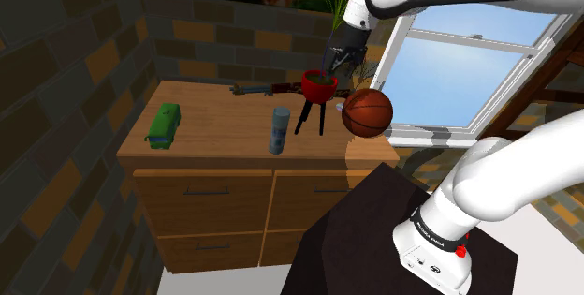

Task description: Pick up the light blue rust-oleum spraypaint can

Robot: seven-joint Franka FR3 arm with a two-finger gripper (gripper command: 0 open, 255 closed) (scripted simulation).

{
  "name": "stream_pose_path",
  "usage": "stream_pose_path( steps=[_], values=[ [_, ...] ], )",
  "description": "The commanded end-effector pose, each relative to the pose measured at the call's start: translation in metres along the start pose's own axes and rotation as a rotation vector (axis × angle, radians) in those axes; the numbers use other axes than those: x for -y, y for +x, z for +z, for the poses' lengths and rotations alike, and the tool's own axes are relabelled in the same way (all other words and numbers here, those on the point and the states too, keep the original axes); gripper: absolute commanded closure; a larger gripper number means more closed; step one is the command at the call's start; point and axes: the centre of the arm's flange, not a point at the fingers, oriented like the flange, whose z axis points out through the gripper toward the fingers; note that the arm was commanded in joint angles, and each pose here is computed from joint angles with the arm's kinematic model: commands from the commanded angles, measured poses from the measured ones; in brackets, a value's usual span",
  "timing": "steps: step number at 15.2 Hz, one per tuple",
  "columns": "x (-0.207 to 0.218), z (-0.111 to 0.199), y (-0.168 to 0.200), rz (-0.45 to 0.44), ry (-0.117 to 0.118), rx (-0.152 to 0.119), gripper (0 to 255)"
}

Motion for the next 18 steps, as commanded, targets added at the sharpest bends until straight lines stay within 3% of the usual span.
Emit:
stream_pose_path(
  steps=[1, 18],
  values=[
    [0.007, 0.022, 0.016, 0.006, 0.007, 0.010, 0],
    [0.064, 0.195, 0.138, 0.052, 0.058, 0.099, 0]
  ],
)
